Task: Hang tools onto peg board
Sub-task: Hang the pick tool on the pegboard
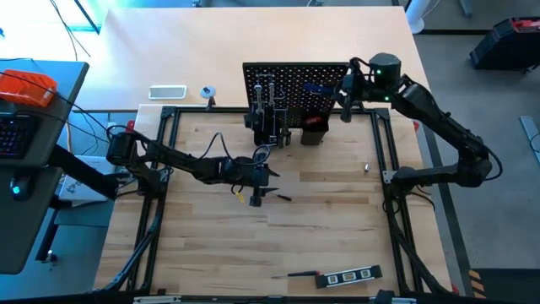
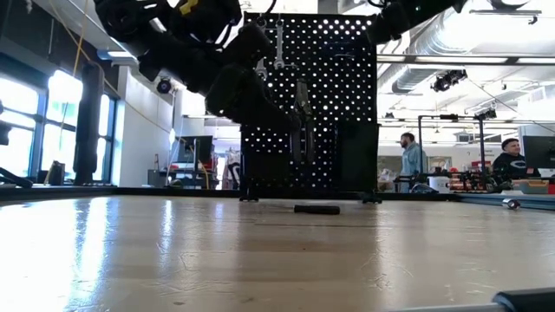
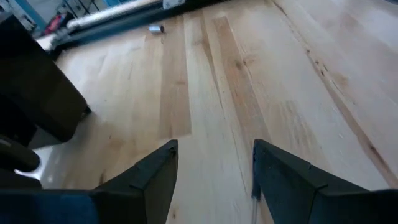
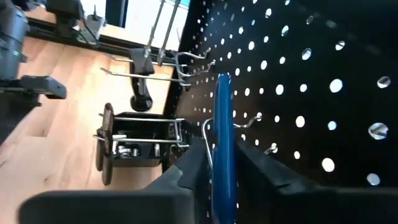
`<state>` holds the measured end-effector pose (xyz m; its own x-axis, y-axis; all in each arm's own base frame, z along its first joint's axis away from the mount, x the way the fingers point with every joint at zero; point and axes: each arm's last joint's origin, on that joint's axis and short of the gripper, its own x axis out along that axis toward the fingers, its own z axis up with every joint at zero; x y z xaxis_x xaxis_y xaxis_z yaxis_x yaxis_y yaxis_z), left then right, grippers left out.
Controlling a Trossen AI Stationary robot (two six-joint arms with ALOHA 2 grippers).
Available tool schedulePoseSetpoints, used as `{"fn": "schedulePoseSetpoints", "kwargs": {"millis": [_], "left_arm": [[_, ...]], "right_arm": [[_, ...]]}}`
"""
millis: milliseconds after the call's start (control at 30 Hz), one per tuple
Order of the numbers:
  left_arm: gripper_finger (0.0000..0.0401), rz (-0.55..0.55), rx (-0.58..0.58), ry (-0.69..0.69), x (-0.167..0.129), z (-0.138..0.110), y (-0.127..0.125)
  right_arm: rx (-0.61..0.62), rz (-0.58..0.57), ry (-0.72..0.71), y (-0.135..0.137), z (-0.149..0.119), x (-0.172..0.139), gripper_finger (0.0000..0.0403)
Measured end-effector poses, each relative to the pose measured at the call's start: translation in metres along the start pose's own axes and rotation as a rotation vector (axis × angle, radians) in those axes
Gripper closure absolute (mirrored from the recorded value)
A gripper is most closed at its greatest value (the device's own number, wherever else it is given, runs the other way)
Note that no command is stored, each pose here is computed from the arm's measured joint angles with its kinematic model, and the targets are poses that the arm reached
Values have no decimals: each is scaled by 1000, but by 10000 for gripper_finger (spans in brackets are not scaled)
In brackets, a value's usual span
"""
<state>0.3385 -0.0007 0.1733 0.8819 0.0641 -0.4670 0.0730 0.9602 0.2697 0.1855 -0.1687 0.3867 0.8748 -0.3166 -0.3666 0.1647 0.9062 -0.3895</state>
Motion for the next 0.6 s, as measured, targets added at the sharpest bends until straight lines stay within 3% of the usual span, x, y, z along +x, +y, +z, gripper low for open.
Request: {"fn": "schedulePoseSetpoints", "kwargs": {"millis": [200, 400, 600], "left_arm": [[201, -21, 9, 42, 0, -4, -4], [201, -37, 29, 79, -4, -5, -5], [201, -218, 13, 112, -7, -10, -12]], "right_arm": [[-32, -69, -9, 5, 10, -2, 261], [-75, -156, -75, 14, 27, -29, 224], [-93, -173, -183, 31, 43, -67, 220]]}}
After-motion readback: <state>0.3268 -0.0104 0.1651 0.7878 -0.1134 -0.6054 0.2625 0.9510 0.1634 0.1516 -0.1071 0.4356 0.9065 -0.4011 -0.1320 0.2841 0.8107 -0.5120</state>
